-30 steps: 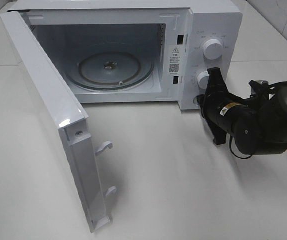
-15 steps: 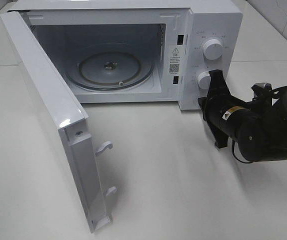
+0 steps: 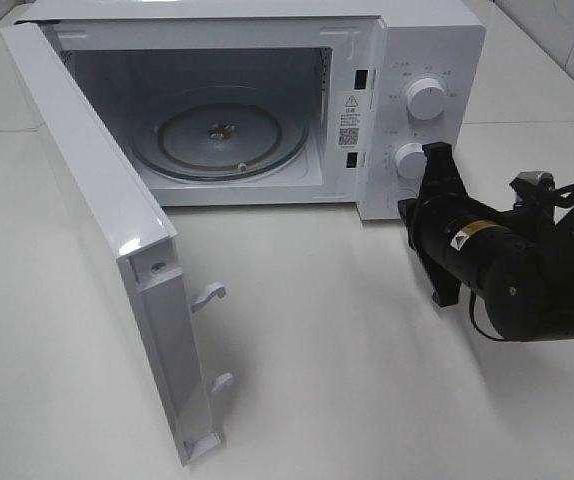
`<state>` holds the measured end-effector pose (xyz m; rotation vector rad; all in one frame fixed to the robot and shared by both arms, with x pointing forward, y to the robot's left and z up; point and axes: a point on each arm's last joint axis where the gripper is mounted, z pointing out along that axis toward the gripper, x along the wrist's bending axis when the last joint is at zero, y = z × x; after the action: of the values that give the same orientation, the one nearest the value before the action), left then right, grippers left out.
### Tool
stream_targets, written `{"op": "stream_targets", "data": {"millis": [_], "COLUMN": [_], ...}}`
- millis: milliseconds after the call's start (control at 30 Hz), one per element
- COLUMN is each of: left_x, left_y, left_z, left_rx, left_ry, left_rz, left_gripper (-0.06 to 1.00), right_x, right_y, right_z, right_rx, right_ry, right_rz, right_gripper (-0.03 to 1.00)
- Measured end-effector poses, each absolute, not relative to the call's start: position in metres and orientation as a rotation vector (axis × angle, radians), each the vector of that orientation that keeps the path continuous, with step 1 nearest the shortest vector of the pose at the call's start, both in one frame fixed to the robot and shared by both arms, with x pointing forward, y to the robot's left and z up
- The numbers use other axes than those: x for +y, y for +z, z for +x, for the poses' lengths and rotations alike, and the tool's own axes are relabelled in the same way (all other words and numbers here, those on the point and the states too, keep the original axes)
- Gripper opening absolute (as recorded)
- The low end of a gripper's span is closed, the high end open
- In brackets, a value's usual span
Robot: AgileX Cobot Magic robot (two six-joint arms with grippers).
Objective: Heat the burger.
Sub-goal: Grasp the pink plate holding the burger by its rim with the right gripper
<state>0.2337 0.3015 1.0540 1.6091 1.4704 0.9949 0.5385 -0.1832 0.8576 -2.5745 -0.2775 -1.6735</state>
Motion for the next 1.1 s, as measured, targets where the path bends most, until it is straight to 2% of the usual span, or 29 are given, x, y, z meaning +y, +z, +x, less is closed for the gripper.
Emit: {"op": "stream_targets", "data": {"millis": [300, 467, 767, 967, 1067, 1100], "left_x": [0.301, 0.301, 0.301, 0.301, 0.301, 0.301], "left_y": [1.054, 1.054, 1.054, 1.054, 1.054, 1.054], "left_z": [0.234, 0.234, 0.234, 0.234, 0.234, 0.234], "left_rx": [1.470, 1.470, 1.470, 1.469, 1.469, 1.469], "left_ry": [0.995, 0.995, 0.996, 0.996, 0.996, 0.996], "left_rz": [1.609, 1.609, 1.608, 1.608, 1.608, 1.608], "left_gripper": [0.99, 0.99, 0.99, 0.99, 0.99, 0.99], "right_x": [-0.195, -0.199, -0.201, -0.197, -0.191, -0.188], "right_y": [0.877, 0.893, 0.927, 0.937, 0.943, 0.948], "right_z": [0.514, 0.501, 0.469, 0.451, 0.447, 0.448], "right_rx": [-0.416, -0.757, -1.835, -2.201, -2.319, -2.383], "right_ry": [-1.707, -1.685, -1.341, -1.102, -0.972, -0.913], "right_rz": [-2.626, -2.692, -2.543, -2.284, -2.123, -2.033], "right_gripper": [0.03, 0.03, 0.03, 0.03, 0.07, 0.13]}}
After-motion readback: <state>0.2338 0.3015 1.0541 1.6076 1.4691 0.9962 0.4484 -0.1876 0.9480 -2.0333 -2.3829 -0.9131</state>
